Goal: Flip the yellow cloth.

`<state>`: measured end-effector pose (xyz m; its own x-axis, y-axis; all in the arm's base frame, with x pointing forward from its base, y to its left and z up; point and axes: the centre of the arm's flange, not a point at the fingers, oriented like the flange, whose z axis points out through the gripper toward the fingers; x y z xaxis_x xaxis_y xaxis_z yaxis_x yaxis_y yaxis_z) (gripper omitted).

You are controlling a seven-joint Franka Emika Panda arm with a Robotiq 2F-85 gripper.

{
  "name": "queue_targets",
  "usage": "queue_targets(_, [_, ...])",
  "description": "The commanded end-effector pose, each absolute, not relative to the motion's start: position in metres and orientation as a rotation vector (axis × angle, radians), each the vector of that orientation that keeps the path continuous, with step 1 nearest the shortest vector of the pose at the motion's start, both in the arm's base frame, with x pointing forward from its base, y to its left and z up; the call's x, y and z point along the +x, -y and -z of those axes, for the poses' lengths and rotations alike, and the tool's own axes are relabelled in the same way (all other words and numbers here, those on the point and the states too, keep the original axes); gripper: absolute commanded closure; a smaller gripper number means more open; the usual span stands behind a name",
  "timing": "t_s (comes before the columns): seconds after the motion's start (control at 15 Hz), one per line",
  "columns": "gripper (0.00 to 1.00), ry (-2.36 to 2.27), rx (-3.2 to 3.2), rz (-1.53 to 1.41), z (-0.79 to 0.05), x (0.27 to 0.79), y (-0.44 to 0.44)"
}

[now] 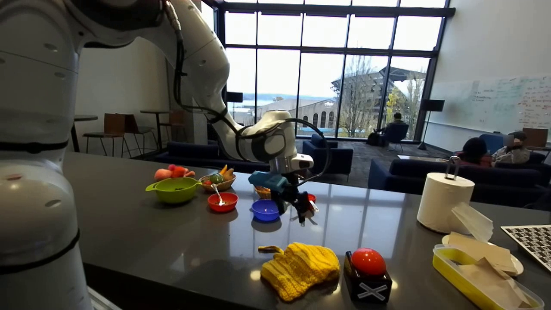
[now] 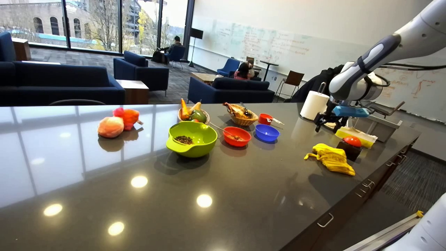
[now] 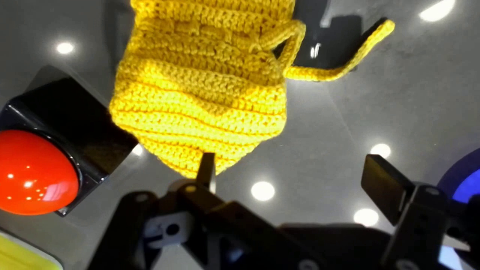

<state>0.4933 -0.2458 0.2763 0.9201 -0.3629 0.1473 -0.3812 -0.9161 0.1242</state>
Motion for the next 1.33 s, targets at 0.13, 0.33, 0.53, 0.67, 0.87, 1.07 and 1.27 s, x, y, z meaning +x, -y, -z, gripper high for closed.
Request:
queue_targets(0.13, [0.00, 0.587, 2.931, -0.114, -0.250, 0.533, 0.290])
queue_targets(0.33, [0.00, 0.616, 2.930, -0.085, -0.241, 0.544, 0.310])
queue_targets(0.53, [0.00, 0.645, 2.943, -0.047, -0.233, 0.551, 0.329])
queue_targets(0.67, [0.00, 0.661, 2.951, -0.026, -0.228, 0.554, 0.339])
queue_targets(0.87, [0.00, 0.686, 2.968, 0.007, -0.218, 0.557, 0.347])
queue_targets(1.07, [0.00, 0.708, 2.982, 0.036, -0.204, 0.559, 0.350])
queue_targets(1.27, [0.00, 0.723, 2.985, 0.054, -0.192, 0.562, 0.352])
